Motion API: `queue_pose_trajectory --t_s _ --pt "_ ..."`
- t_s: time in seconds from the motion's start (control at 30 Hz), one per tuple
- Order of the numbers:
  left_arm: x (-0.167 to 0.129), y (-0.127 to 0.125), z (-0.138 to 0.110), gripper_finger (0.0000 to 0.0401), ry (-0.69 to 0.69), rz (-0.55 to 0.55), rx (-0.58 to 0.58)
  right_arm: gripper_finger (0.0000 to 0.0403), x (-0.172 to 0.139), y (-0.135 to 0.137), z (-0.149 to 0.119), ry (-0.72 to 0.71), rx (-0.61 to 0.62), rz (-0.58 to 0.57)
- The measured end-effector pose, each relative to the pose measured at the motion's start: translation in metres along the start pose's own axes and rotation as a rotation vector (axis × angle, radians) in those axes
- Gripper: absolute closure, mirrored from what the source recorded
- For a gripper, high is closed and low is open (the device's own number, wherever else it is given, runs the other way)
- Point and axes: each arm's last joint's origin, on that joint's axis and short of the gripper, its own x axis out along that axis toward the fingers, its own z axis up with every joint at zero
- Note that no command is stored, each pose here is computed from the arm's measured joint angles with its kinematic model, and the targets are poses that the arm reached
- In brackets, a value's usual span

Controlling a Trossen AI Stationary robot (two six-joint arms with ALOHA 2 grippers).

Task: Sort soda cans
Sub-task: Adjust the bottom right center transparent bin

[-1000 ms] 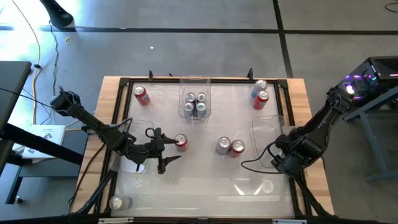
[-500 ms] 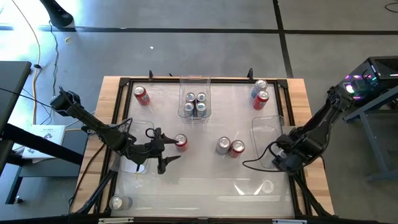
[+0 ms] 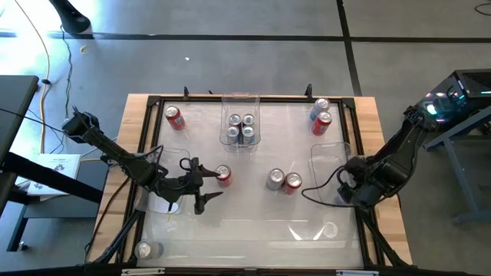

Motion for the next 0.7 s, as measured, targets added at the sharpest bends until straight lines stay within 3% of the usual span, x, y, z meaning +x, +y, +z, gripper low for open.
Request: queue_pose_trajectory --t_s 0.3,0.5,0.7 --pt "0.000 0.000 0.000 0.0106 -0.001 0.000 -0.001 0.0066 -0.013 0.015 0.010 -0.325 -0.042 0.222" --pt "0.000 0.000 0.000 0.0106 -0.002 0.001 -0.002 0.0066 -0.009 0.026 0.028 -0.454 -0.099 0.227" --pt "0.000 0.001 0.000 0.0106 -0.005 0.010 0.007 0.0070 -0.005 0.046 0.065 -0.479 -0.141 0.243"
